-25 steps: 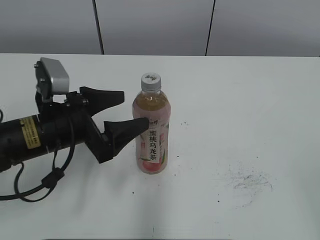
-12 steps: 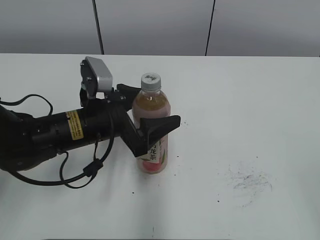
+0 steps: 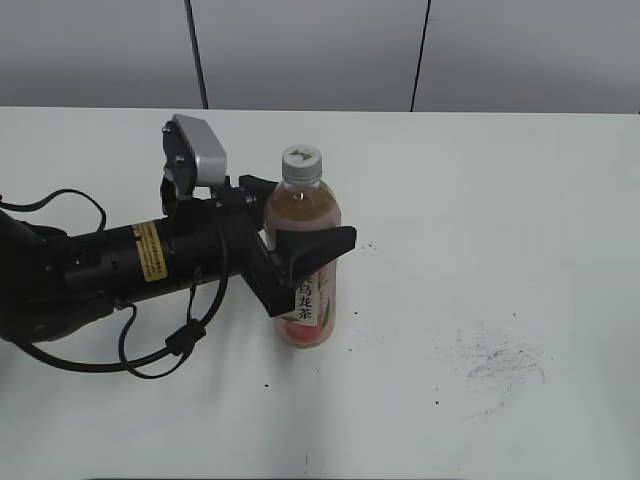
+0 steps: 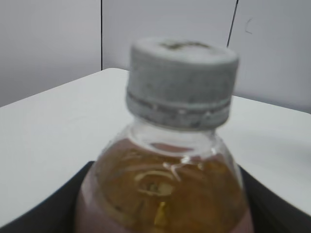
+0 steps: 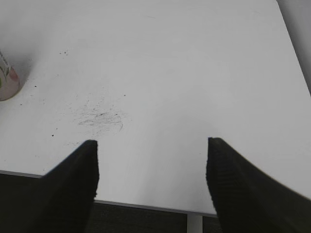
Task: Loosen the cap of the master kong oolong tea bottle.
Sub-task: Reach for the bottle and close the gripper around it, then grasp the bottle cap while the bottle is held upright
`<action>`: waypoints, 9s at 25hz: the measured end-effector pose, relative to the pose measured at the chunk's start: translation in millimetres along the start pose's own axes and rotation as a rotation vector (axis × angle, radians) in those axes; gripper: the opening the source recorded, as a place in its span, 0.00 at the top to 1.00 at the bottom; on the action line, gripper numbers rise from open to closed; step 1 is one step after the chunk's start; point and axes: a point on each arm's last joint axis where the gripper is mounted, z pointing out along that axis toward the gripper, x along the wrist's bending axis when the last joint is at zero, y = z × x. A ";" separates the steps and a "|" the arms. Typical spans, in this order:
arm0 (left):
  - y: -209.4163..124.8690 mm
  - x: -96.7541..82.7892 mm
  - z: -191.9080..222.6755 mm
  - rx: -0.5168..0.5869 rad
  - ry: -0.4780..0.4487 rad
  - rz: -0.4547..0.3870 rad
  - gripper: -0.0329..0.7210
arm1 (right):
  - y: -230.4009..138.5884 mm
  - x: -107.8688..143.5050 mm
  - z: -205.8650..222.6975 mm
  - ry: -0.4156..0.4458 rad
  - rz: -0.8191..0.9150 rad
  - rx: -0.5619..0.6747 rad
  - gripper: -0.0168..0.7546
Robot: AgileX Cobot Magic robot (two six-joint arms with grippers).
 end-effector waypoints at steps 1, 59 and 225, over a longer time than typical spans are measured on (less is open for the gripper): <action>0.0 0.0 0.0 0.000 0.000 0.000 0.37 | 0.0 0.0 0.0 0.000 0.000 0.000 0.30; 0.6 1.4 0.0 -0.007 0.016 -0.011 0.37 | 257.1 73.2 215.0 0.405 -0.234 0.495 0.53; 1.2 0.4 1.4 -0.001 -0.007 0.011 0.37 | 209.0 219.1 302.6 0.672 -0.586 0.644 0.61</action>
